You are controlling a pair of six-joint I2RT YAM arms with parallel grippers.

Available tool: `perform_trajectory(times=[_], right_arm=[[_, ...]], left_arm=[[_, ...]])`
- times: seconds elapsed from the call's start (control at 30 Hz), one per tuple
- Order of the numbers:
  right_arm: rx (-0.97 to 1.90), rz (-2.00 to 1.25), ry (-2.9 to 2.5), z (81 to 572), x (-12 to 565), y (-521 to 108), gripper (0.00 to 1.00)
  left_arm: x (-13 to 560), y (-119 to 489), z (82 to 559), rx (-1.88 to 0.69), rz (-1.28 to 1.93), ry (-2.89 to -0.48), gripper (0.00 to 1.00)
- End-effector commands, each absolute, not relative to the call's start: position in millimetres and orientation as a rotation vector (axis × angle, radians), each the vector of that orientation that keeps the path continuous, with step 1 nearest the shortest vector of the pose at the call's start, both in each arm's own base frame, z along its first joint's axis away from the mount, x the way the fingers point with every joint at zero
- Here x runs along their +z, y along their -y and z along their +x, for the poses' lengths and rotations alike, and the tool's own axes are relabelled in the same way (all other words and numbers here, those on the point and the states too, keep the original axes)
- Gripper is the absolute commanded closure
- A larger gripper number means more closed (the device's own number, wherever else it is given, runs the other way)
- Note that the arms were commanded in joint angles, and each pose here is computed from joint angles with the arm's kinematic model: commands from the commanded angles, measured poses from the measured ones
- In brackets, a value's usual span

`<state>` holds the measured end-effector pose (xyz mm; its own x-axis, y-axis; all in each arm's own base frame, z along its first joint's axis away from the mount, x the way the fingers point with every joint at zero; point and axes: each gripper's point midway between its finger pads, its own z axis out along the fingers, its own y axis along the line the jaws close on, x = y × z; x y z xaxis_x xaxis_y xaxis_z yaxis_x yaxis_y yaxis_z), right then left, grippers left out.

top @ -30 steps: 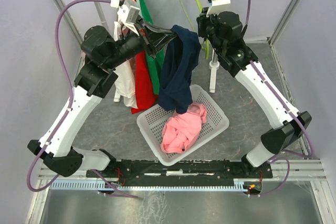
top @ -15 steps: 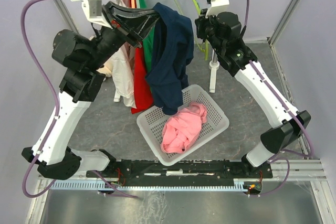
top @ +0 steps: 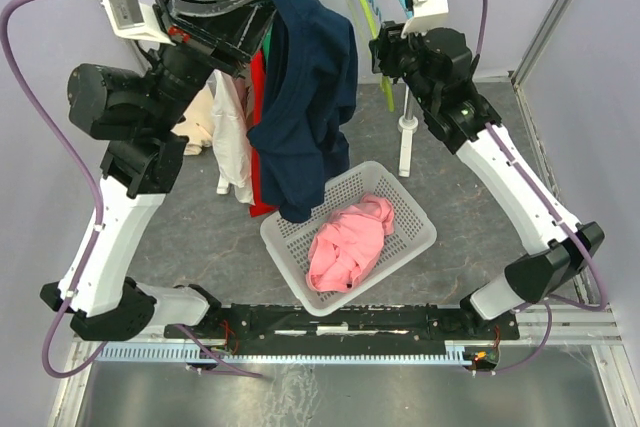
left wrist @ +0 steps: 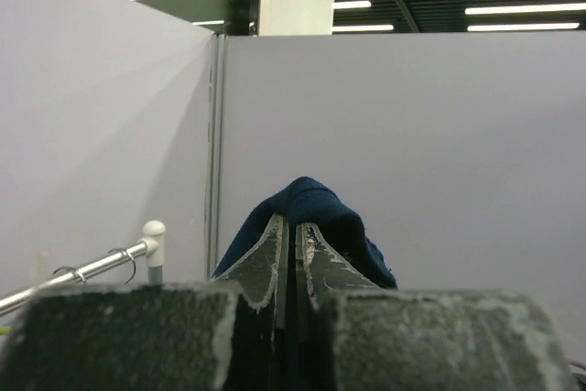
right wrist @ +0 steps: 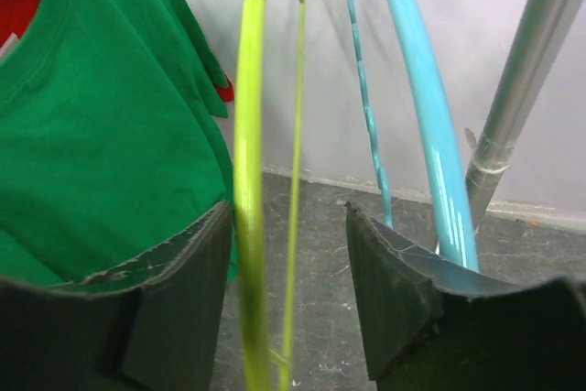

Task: Remove the t-shirt from the hanger
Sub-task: Place the hanger on the clothesline.

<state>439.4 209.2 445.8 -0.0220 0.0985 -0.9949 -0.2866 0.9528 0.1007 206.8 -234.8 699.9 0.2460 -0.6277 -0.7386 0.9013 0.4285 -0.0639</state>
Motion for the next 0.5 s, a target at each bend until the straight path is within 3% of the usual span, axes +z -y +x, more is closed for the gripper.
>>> perform_trajectory(times=[0.0,0.27,0.47], right_arm=[[0.34,-0.124,-1.448,415.2,490.2,-194.7,0.36],[0.357,-0.118,-1.416,384.7,499.4,-178.9,0.26],[0.348,-0.093,-1.396,354.6,502.9,-157.7,0.25]], left_arm=[[748.6,212.4,168.8,-1.162,0.377,-0.593,0.97],[757.1,223.0,174.5,-1.247,0.371,-0.594,0.97],[734.2,241.7,191.1,-1.297,0.386,-0.681,0.97]])
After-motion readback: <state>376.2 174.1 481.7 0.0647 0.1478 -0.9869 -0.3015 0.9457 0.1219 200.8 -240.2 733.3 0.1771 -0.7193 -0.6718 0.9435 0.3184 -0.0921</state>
